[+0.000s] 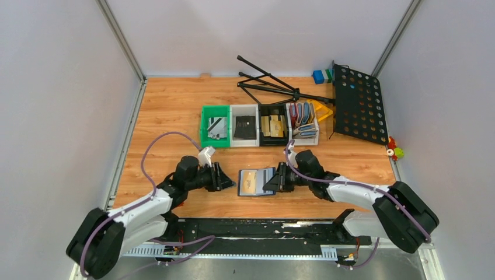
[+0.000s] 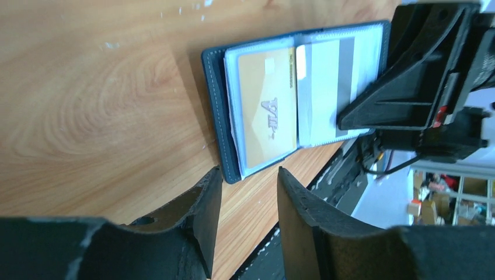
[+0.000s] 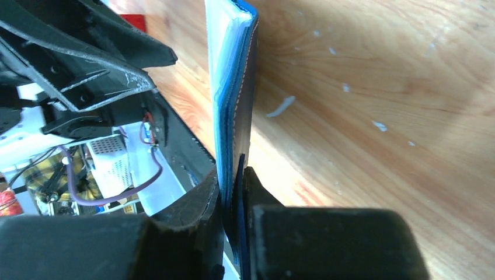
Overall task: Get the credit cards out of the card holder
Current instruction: Remove the credit card from the card holder.
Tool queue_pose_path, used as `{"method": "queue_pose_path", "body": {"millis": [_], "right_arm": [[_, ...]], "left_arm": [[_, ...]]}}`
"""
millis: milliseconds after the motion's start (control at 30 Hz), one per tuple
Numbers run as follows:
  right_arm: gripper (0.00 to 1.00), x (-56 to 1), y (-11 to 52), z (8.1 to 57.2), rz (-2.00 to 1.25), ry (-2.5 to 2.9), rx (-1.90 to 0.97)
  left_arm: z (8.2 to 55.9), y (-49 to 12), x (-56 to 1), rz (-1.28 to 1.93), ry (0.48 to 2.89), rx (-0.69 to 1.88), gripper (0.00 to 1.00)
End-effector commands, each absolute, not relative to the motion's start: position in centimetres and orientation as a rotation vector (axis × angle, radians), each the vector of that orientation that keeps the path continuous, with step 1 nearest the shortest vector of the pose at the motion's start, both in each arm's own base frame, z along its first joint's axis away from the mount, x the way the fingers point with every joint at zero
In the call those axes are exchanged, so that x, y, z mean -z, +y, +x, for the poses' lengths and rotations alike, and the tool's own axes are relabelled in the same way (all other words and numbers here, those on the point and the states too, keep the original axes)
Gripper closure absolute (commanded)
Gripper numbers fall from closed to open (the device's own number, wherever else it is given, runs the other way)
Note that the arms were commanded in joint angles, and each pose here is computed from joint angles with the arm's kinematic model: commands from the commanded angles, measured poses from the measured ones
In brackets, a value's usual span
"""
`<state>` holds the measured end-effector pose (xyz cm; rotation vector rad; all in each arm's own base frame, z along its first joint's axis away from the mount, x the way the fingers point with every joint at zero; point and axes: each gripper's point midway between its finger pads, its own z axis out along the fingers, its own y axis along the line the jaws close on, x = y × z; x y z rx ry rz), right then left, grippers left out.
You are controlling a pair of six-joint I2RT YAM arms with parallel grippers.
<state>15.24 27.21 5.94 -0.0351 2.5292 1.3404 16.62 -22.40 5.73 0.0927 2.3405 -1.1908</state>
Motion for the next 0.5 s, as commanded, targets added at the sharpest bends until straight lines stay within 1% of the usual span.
{"method": "queue_pose_path", "body": {"millis": [0, 167, 233, 267, 367, 400, 467], "right_arm": [[1.00, -10.8, 28.3, 15.7, -0.114, 2.337, -1.500], [1.00, -13.8, 28.6, 15.0, -0.159, 2.251, -1.599], [1.00, -14.8, 28.7, 14.8, -0.175, 2.221, -1.636], [1.00, -15.3, 28.8, 14.6, -0.185, 2.207, -1.657], [1.00, -16.4, 28.9, 14.1, -0.208, 2.174, -1.714], [1.00, -16.6, 29.0, 13.9, -0.214, 2.172, -1.725], [1.00, -16.8, 29.0, 13.8, -0.218, 2.168, -1.735]], "left_arm": [[16.8, -21.5, -8.1, 0.049, 2.235, 1.240, 0.50], [16.1, -22.0, -10.5, 0.048, 2.138, 1.362, 0.34], [15.8, -22.4, -11.3, 0.048, 2.109, 1.425, 0.25], [15.6, -22.6, -11.7, 0.049, 2.092, 1.458, 0.24], [15.0, -23.2, -13.3, 0.061, 2.025, 1.571, 0.25], [14.9, -23.5, -14.2, 0.065, 1.986, 1.615, 0.27], [14.6, -23.7, -15.2, 0.077, 1.945, 1.671, 0.36]]}}
